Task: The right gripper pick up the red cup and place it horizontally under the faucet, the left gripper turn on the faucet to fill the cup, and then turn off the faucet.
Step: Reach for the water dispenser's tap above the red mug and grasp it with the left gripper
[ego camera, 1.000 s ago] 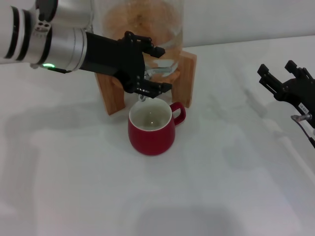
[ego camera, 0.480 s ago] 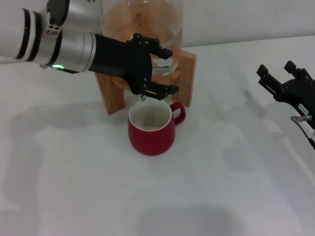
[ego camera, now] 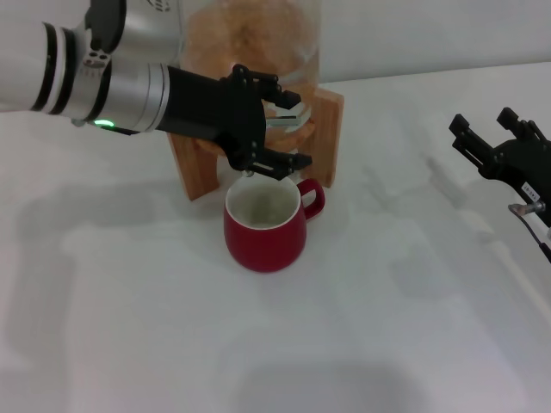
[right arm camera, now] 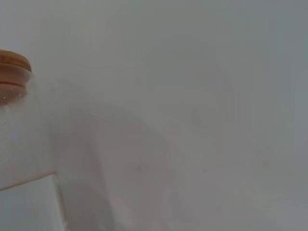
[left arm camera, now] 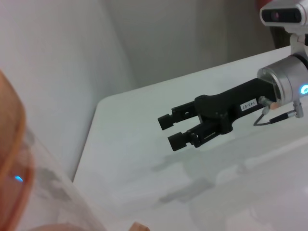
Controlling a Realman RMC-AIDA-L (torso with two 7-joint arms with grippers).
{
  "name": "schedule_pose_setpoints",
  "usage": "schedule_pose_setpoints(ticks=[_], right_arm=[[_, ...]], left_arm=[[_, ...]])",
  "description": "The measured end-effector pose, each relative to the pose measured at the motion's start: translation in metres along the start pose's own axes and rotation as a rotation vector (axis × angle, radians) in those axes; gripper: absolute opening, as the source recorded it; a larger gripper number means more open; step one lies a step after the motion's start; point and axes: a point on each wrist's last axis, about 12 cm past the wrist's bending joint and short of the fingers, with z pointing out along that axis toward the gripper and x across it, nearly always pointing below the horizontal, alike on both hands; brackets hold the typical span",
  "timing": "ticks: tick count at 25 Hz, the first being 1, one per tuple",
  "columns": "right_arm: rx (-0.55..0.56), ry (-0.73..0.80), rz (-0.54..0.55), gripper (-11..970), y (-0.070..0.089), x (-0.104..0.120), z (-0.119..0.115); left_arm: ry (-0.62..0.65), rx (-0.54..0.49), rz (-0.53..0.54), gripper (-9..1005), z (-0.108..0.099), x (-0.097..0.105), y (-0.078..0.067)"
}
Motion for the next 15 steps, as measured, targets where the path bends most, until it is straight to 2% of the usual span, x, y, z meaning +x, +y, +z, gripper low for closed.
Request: schedule_pose_setpoints(ticks=[15], right_arm=[[-0.010, 0.002, -0.002, 862, 0.0015, 0.0007, -0.0006]], left_arm=[[0.006, 0.009, -0.007, 817, 0.0019, 0.0019, -0.0022]])
